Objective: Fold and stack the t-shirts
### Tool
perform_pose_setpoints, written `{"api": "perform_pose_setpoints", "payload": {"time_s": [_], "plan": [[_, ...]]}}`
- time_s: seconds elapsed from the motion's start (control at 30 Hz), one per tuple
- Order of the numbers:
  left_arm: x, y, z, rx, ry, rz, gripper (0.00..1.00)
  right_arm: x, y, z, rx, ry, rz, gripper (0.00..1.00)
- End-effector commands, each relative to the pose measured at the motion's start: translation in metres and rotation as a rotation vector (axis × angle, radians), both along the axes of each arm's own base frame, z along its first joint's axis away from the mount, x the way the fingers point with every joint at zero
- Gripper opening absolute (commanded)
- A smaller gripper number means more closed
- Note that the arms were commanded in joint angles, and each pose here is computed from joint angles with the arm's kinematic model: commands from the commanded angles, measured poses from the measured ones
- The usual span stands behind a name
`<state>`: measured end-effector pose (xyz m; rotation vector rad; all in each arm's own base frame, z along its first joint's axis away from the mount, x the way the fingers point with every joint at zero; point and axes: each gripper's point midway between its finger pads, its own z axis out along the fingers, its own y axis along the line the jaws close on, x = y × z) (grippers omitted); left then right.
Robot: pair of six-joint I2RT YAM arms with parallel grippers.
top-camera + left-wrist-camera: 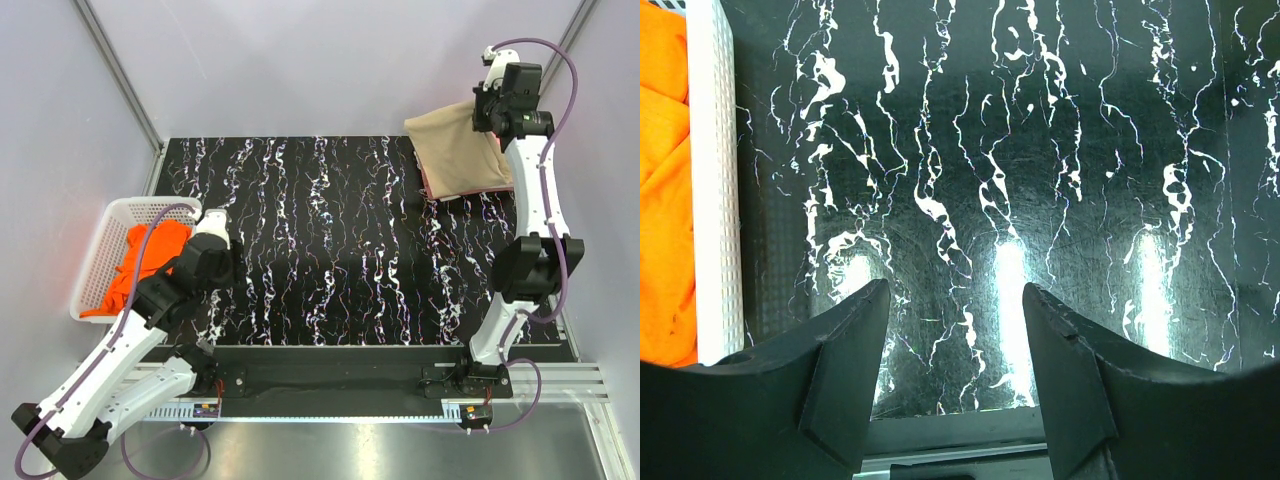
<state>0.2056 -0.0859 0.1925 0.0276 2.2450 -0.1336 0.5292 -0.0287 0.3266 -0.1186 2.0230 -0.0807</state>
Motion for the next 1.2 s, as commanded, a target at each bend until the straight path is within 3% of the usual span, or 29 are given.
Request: {"api": "perform_pose_setpoints", "payload": {"time_s": [0.0,0.83,1.17], "plan": [[0.008,-0.005,0.003,-0.015,-0.03,-0.008,0.6,0.016,-0.001,0.044,0.012,-0.134,0.021,0.0],[0.012,-0.007,-0.011,0.021,0.023,0.0,0.6,0.111,-0.087,-0.034,0.122,-0.118,-0.158,0.0],[0.013,-0.006,-0.017,0.038,0.043,0.008,0.6,0.14,-0.135,-0.1,0.215,-0.11,-0.329,0.0]]}}
